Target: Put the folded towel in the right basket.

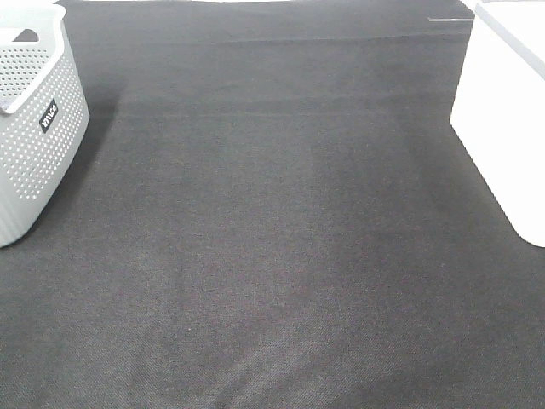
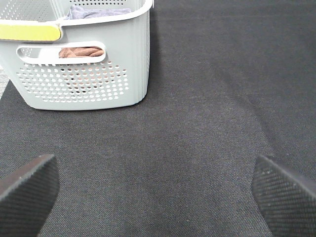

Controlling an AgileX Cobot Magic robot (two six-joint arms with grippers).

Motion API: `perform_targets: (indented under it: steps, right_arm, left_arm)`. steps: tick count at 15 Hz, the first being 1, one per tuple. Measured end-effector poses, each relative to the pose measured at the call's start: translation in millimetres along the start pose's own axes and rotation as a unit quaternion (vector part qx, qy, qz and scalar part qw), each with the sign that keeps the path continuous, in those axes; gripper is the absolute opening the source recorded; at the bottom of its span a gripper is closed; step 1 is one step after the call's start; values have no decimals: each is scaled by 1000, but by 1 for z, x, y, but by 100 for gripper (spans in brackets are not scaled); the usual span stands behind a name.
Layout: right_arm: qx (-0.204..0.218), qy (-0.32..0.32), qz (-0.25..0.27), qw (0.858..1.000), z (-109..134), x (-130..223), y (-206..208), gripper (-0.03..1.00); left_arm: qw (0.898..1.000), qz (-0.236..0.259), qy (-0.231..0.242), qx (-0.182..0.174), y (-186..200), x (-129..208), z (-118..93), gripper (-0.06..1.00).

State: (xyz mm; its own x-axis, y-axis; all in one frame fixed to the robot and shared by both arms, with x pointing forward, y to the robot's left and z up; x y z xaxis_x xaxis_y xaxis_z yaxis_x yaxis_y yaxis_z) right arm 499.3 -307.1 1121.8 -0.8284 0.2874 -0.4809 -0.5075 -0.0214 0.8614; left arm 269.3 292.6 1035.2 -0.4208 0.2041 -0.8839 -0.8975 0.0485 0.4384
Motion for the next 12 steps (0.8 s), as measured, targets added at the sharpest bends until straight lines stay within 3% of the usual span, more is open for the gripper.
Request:
perform_targets:
  steps: [3,6,8,12]
  right_arm:
    - [-9,46,-96,994,-25,98,36,97]
    - [-8,67,-184,981,-46,169,45,97]
    - [0,74,-227,971,-59,206,37,97]
    - [-14,51,-277,959,-66,234,39,97]
  left_arm:
    - [1000,0,0,0,0,0,0,98]
    - [1000,0,0,0,0,0,0,98]
    - [1000,0,0,0,0,0,0,98]
    - [1000,0,0,0,0,0,0,98]
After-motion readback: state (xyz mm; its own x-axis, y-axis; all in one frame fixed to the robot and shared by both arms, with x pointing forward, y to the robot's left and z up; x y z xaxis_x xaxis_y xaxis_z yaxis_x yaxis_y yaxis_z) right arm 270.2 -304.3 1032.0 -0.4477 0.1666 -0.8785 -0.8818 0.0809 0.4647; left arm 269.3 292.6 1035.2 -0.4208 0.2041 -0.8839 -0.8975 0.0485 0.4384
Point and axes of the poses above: a point on each arm's last joint axis where the gripper is mounted, y pointing back along that axis away from the gripper, z along the wrist's bending axis when the last joint is at zero, x = y × z, the point moved 4 cm from there along -y, pointing out along that axis toward the gripper, and after that the axes turned 12 degrees about -y, right-handed, at the moved point
